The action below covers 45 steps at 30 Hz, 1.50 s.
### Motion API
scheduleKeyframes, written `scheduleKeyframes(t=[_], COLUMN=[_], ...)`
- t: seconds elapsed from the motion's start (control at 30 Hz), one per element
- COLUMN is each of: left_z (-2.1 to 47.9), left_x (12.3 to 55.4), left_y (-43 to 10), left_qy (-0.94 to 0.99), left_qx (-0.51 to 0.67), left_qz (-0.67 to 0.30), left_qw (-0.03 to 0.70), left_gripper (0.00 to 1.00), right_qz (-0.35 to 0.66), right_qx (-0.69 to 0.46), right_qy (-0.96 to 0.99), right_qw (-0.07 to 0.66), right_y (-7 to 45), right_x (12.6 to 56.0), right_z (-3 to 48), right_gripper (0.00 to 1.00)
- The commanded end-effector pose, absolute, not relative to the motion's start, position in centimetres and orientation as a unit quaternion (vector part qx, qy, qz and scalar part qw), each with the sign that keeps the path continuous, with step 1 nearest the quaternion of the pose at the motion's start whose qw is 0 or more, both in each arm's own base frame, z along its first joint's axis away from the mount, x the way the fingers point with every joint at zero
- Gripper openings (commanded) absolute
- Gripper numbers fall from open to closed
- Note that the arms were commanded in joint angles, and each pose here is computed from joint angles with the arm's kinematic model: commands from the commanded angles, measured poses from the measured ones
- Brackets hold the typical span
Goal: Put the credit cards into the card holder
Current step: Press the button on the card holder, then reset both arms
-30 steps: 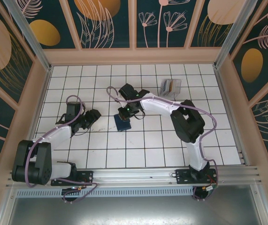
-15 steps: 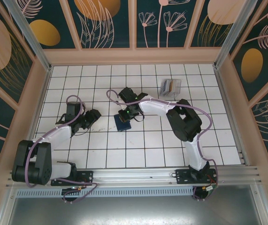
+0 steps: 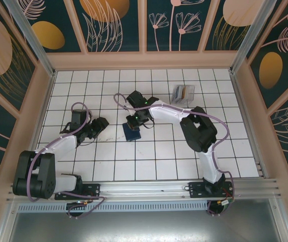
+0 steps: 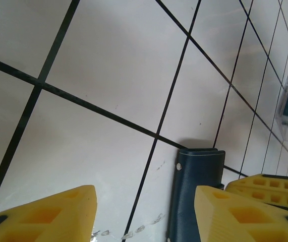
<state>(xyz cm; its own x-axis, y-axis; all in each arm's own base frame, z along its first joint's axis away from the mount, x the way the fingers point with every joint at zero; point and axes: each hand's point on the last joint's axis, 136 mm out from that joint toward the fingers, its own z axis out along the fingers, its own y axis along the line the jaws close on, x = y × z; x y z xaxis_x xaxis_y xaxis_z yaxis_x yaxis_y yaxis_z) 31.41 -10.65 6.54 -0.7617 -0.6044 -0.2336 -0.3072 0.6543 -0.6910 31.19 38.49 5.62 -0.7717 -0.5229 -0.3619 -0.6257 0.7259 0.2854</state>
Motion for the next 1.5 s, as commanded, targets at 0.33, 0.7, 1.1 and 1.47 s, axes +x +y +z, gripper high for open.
scheduleKeyframes(t=[0.33,0.7,1.1,1.47], left_z=[16.3,19.7,16.1,14.9], left_x=[36.1,31.3,34.0,36.3], left_y=[-4.9,3.0,2.9,2.9], left_qy=[0.814,0.692,0.724,0.715], left_qx=[-0.182,-0.202,-0.078,-0.112], left_qz=[-0.197,0.011,0.134,0.068], left_qw=[0.515,0.693,0.672,0.687], left_gripper=[0.99,0.99,0.99,0.99], right_qz=[0.197,0.103,-0.026,-0.005], right_qx=[-0.131,0.146,0.120,0.112], right_qy=[0.785,0.703,0.735,0.738], right_qw=[0.573,0.688,0.667,0.665], right_y=[27.5,6.8,-1.3,-3.2], right_x=[35.2,33.8,34.1,36.7], right_z=[26.5,26.3,17.7,13.7], right_gripper=[0.80,0.99,0.99,0.99])
